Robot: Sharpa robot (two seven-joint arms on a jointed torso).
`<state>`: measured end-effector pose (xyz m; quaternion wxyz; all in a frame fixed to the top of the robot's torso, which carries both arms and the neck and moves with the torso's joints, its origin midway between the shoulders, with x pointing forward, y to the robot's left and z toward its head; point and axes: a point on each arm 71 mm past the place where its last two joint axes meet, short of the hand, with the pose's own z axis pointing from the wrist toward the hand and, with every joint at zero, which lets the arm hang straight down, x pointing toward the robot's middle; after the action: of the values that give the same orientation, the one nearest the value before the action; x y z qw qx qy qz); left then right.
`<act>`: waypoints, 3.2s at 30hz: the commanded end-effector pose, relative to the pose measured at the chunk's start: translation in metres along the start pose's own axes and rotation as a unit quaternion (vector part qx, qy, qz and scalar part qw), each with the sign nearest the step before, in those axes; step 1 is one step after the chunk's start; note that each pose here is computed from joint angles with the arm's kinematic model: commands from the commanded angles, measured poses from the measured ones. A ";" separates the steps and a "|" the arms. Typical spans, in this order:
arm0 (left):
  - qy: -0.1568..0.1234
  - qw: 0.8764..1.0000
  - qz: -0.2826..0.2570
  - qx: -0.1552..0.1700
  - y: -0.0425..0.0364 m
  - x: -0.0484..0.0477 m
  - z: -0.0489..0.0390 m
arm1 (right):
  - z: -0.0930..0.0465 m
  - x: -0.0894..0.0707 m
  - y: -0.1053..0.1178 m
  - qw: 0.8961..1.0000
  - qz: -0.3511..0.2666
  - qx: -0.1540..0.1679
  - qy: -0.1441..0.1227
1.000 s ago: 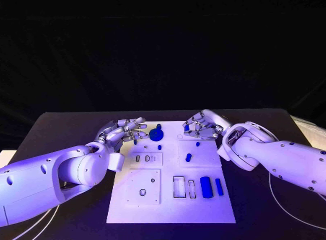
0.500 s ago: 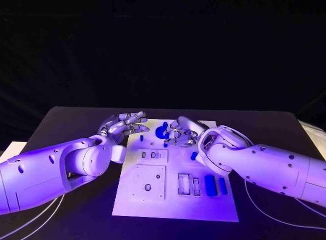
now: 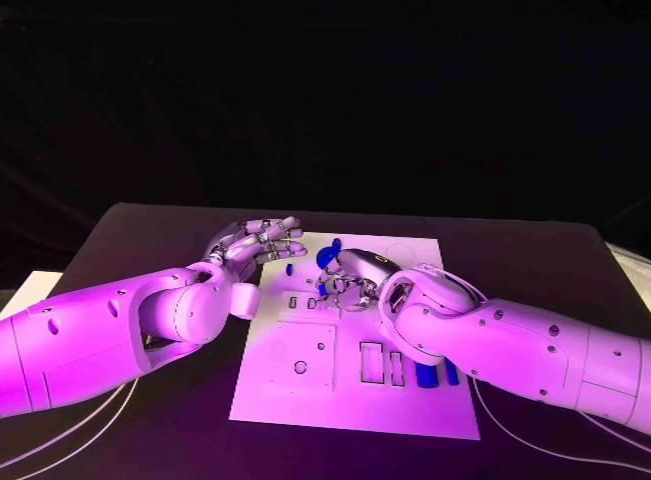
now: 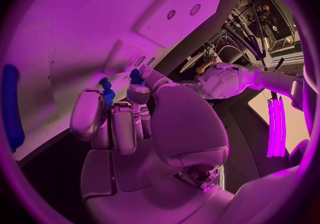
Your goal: Assemble the parts on the task board
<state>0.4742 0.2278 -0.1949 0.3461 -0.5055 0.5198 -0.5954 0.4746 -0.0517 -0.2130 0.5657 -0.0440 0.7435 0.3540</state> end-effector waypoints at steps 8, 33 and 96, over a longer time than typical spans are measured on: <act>0.014 1.000 -0.009 0.004 -0.0005 0.0114 -0.0016 | 0.000 0.009 0.002 0.999 -0.030 -0.002 0.020; 0.028 0.999 -0.015 0.003 -0.0002 0.0184 -0.0029 | -0.002 0.016 -0.002 0.998 -0.051 0.007 0.032; 0.032 0.982 0.132 -0.135 0.0100 -0.0047 -0.0121 | -0.085 -0.092 -0.029 0.988 -0.005 -0.130 -0.084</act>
<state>0.4655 0.2380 -0.1995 0.3472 -0.4881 0.5967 -0.5339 0.4534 -0.1526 -0.1400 0.6432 -0.1024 0.6301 0.4228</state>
